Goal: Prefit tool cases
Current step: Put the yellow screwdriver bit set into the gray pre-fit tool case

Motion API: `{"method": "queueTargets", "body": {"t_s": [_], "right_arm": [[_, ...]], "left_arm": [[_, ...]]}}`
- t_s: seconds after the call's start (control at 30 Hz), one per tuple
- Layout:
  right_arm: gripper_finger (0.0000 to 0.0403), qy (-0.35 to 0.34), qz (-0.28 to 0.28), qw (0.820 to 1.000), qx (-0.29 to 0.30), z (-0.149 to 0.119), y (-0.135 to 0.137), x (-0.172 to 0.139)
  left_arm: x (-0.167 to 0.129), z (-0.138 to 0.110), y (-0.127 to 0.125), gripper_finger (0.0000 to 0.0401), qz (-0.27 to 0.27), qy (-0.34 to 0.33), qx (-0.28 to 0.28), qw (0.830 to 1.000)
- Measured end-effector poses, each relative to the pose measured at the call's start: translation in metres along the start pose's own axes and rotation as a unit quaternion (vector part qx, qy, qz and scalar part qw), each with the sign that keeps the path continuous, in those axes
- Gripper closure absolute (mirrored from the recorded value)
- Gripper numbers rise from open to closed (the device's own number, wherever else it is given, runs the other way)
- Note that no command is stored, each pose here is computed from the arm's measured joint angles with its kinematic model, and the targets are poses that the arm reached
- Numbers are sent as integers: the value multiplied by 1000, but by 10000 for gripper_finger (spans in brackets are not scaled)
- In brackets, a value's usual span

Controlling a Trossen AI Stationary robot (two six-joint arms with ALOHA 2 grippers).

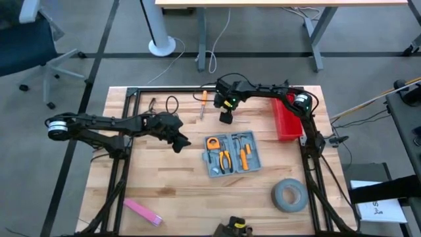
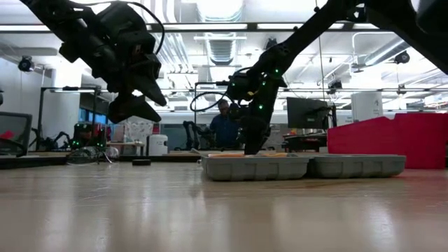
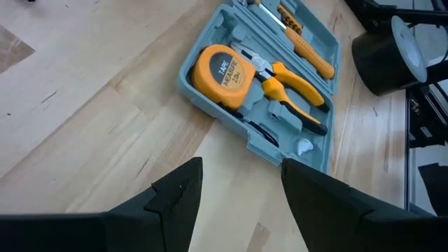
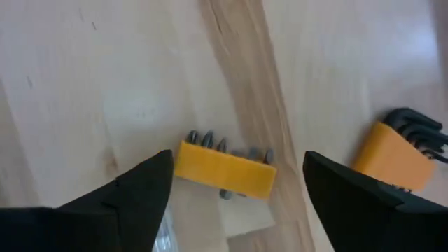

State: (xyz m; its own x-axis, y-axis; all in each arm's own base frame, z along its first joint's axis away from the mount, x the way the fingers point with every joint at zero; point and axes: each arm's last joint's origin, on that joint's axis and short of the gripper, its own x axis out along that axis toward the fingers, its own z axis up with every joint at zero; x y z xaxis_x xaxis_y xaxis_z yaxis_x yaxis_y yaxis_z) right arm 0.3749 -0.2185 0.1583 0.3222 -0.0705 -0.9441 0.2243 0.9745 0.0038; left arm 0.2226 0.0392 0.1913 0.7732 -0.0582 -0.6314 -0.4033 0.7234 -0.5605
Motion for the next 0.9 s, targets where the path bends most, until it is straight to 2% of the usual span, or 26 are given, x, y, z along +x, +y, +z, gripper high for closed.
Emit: {"method": "queueTargets", "body": {"t_s": [0.17,0.43,0.67,0.9], "right_arm": [[96,-3,42,999,-3,0,7,2],[119,15,115,992,-47,-1,36,4],[125,1,104,993,-59,4,45,-11],[117,19,81,993,-78,3,52,-11]], "left_arm": [[0,-1,0,197,-4,6,0,1000],[0,-2,0,197,-4,10,0,1000],[0,-4,0,197,2,20,-2,1000],[0,-4,1,197,3,21,-2,1000]]}}
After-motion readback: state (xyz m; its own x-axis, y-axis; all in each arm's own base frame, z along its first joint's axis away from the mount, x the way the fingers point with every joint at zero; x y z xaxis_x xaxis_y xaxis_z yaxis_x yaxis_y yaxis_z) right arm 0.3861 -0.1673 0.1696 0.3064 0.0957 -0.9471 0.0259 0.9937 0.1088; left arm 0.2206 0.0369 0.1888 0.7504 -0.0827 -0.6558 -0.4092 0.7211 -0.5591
